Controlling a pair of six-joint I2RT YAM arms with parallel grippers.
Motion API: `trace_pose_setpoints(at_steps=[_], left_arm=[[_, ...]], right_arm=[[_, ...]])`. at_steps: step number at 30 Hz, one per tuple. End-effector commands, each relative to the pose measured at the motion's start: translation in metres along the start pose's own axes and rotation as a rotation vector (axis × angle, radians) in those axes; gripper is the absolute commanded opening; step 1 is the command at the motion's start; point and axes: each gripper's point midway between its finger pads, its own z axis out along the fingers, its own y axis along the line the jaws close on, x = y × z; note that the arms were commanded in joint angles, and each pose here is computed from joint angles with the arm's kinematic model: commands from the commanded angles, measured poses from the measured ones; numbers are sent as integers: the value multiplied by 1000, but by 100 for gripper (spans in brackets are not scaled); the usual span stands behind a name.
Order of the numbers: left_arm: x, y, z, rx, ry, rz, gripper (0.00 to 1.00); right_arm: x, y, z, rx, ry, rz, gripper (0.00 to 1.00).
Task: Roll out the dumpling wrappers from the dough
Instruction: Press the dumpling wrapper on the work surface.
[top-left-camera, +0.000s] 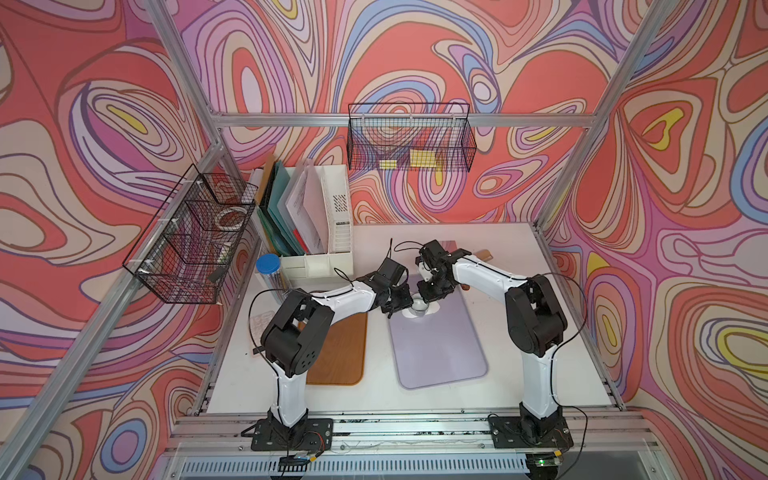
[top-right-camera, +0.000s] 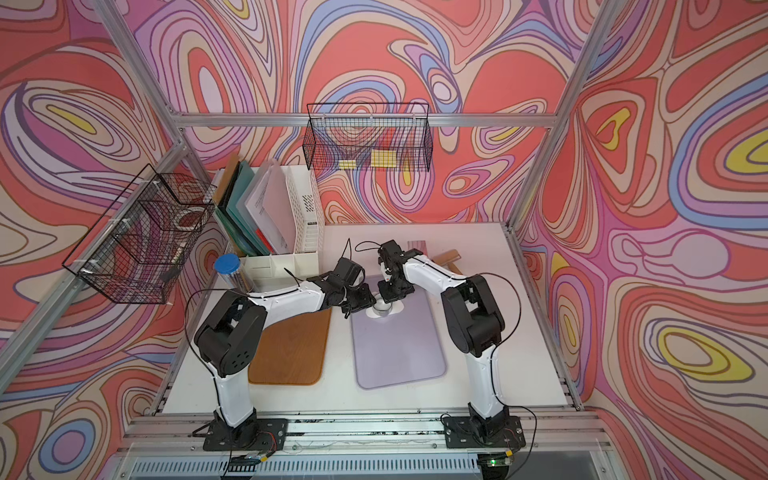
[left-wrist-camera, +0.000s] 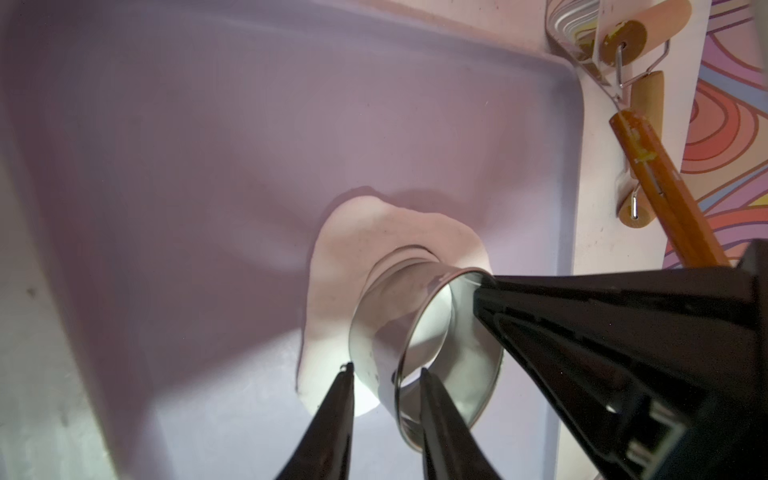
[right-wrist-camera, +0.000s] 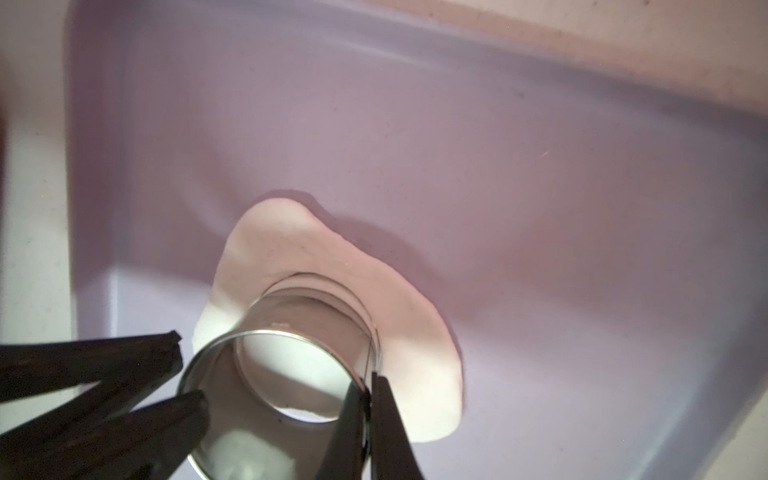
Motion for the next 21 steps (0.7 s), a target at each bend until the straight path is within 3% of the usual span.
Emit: trace_pose_setpoints(at_steps=[1,4,15,21], left_arm=[[-3,0,6,-23,4,33,17],[-5,-1,9,-26,7,40,11],[0,9,23,-83,19,70,4],[12,28,36,-198,40,120,1]], right_arm=[[3,2,10,-10,7,13,8],[3,3,10,-16,8,14,8],[5,3,13,-19,5,22,7],[28,-4,35,5,62,47,7]])
